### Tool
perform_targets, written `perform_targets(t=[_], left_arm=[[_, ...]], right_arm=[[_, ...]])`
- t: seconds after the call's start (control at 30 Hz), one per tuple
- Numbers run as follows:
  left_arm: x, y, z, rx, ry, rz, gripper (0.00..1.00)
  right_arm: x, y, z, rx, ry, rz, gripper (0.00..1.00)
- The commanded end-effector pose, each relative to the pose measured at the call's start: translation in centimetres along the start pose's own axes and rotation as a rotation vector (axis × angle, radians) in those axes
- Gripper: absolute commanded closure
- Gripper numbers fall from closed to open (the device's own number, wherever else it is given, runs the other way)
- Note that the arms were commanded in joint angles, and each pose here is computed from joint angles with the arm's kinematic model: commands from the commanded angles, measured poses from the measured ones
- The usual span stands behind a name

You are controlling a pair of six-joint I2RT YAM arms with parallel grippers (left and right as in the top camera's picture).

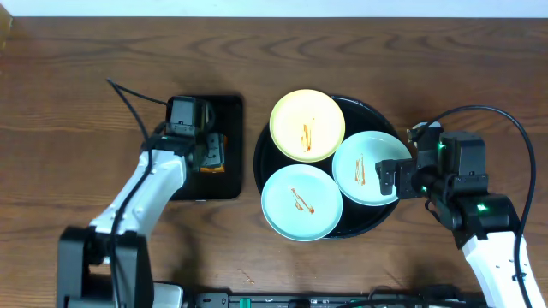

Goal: Clean dirty plates on tray and stack at the side
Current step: 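Lower the left gripper onto the sponge in the black tray and grasp it, then move the right gripper to the rim of the right pale green plate and grasp it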

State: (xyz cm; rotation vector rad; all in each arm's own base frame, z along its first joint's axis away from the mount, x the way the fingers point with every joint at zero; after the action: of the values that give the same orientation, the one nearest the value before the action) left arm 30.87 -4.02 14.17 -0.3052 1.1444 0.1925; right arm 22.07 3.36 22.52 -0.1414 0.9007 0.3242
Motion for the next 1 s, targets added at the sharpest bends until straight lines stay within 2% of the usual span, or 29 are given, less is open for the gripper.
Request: perform_targets(t=[0.0, 0.27, 0.57, 0.73, 0.97], left_arm=[[0.9, -0.3, 0.6, 0.012, -0.011, 0.02, 0.34], [3.1, -0.3, 0.3, 0.014, 0.026, 0.032, 0.39], [3.2, -0.6, 0.1, 0.021, 0.033, 0.024, 0.54], [3.2, -1.3, -0.3, 0.042, 0.036, 0.02, 0.55], [3.7, -1.0, -1.4, 0.053, 0.067, 0.034, 0.73]], right_arm=[[-0.4, 0.0, 0.5, 0.012, -0.016, 0.007, 0.01], [-0.4, 0.0, 0.5, 0.012, -0.017, 0.012, 0.01], [-0.4, 0.1, 0.6, 0.011, -0.019, 0.023, 0.01], [-0.4, 0.1, 0.5, 0.012, -0.019, 0.023, 0.01], [-0.3, 0.3, 0.2, 0.015, 0.002, 0.036, 0.01]])
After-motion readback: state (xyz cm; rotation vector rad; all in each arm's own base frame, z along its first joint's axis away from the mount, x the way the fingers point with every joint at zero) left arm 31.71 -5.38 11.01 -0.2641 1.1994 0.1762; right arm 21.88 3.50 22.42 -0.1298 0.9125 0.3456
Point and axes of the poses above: each gripper's point midway between its finger pads, its own x axis out along the fingers, its own y axis along the line the jaws close on, z = x × y, the point moved 10 cm from there along -x, back along the fingers, and after that the axes turned 14 degrees about -x, right-handed, at the moved point
